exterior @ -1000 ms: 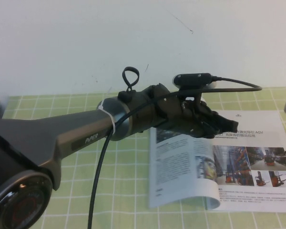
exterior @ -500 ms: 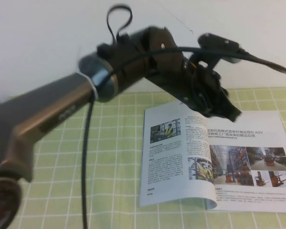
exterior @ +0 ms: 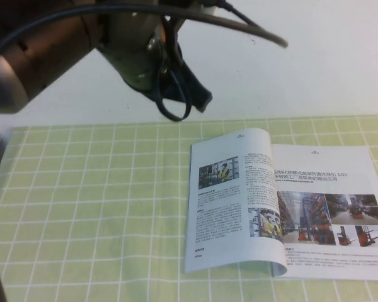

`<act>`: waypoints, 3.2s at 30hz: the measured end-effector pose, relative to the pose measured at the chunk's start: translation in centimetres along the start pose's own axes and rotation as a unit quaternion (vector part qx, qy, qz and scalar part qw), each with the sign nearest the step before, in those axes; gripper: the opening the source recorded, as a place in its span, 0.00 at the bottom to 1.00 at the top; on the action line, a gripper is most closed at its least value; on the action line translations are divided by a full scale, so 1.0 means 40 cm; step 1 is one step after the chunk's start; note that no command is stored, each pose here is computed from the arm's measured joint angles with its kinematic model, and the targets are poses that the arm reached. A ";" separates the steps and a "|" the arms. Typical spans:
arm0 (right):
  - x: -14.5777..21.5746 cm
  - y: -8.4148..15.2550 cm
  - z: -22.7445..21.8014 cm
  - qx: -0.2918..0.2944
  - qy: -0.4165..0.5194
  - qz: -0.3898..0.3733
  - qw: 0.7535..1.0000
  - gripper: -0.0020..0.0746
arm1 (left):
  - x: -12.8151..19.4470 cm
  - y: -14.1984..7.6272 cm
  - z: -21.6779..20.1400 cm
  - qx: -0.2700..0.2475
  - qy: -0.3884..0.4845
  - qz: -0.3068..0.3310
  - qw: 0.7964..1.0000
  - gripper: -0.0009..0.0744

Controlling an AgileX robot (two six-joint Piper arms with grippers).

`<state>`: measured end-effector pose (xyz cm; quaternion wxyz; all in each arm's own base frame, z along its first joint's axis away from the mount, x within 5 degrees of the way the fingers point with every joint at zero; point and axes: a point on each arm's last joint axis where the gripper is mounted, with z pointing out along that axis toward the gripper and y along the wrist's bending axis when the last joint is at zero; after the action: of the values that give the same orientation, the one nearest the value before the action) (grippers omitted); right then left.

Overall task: Close book
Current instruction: 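Close the open booklet and leave it lying on the table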

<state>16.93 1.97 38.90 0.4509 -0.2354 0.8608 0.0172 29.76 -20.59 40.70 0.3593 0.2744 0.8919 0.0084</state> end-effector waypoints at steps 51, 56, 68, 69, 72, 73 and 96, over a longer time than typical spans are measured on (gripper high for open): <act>0.376 -0.015 0.651 -0.136 0.292 0.120 0.939 0.02 | 0.219 -0.286 0.567 0.155 0.038 -0.215 0.964 0.01; 0.376 -0.015 0.651 -0.135 0.292 0.122 0.939 0.02 | 0.184 -0.337 0.547 0.191 -0.033 -0.246 0.950 0.01; 0.376 -0.015 0.651 -0.138 0.290 0.109 0.941 0.02 | 0.154 -0.367 0.528 0.221 -0.058 -0.349 0.909 0.01; 0.375 -0.016 0.652 -0.137 0.289 0.108 0.941 0.02 | 0.151 -0.375 0.523 0.225 -0.058 -0.349 0.908 0.01; 0.375 -0.016 0.652 -0.137 0.289 0.108 0.941 0.02 | 0.125 -0.402 0.501 0.242 -0.057 -0.340 0.907 0.01; 0.375 -0.016 0.652 -0.136 0.289 0.108 0.941 0.02 | 0.112 -0.412 0.490 0.249 -0.056 -0.337 0.906 0.01; 0.148 -0.088 0.284 0.041 0.082 0.063 0.994 0.02 | -0.047 -0.143 0.004 0.146 -0.086 0.032 0.985 0.01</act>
<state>24.26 -0.71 28.16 0.3861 -0.1625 0.9080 -0.0089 28.19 -26.41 40.55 0.3898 0.3524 0.8402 -0.1342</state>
